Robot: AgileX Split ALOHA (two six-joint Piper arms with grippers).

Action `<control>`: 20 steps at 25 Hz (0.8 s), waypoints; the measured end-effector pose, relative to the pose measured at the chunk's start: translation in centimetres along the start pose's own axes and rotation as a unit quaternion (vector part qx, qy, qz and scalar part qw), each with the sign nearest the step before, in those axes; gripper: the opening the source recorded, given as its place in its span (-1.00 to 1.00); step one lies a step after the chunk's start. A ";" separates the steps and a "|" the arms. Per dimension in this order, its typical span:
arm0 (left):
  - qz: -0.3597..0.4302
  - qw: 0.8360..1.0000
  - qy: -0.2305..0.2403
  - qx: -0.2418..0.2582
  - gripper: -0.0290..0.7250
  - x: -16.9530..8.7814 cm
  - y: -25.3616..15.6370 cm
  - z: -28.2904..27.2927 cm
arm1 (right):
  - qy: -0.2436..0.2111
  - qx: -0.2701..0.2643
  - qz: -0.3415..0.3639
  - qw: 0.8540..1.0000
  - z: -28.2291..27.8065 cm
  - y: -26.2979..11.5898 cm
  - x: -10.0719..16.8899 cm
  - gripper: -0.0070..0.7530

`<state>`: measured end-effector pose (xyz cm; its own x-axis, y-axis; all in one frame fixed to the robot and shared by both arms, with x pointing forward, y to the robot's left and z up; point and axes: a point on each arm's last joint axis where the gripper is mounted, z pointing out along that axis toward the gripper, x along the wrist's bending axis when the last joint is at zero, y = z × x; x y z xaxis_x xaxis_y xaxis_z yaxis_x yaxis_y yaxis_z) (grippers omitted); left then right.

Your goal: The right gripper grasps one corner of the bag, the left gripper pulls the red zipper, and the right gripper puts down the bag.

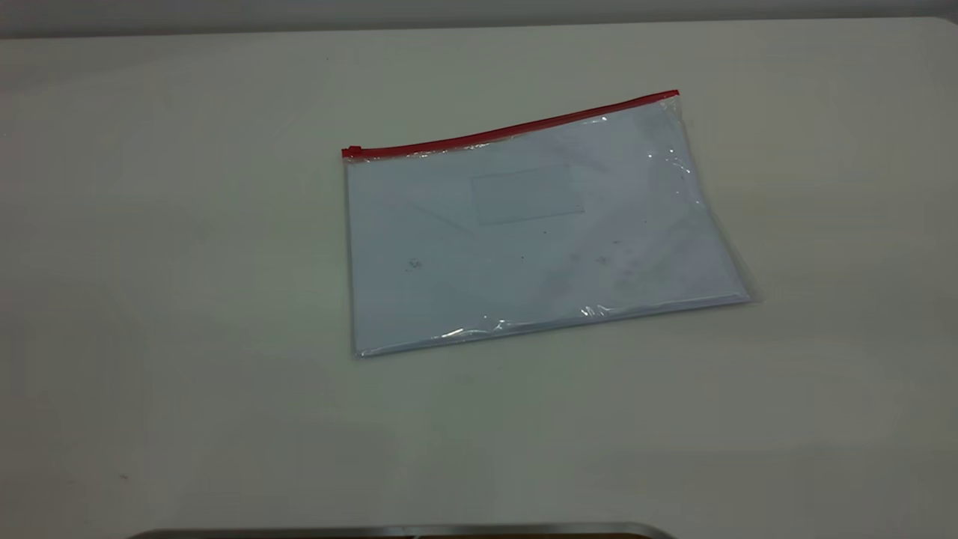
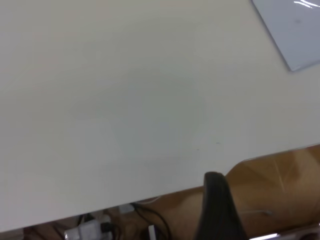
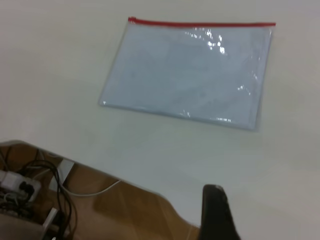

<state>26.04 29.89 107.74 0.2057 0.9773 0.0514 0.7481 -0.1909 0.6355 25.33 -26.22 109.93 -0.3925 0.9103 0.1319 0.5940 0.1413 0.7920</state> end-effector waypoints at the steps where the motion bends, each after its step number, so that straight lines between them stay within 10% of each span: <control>1: -0.004 1.000 0.000 -0.006 0.59 0.0 -0.6 0.1 | -0.001 -0.003 -0.002 1.000 0.0 -0.6 0.1 0.47; 10: -0.013 1.000 -0.002 0.028 0.59 -0.2 -3.0 2.7 | -0.039 -0.073 -0.057 0.995 -1.9 -3.5 1.0 0.46; 20: -0.016 1.000 -0.006 0.026 0.59 -0.3 -3.1 3.3 | -0.136 -0.032 -0.050 0.989 -0.3 -5.5 -1.4 0.44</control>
<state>25.69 29.86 103.21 0.1890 0.9817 0.0224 0.7857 -0.1649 0.5963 22.40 -28.36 105.62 -0.2381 0.9653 -0.1076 0.5125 0.2190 0.8303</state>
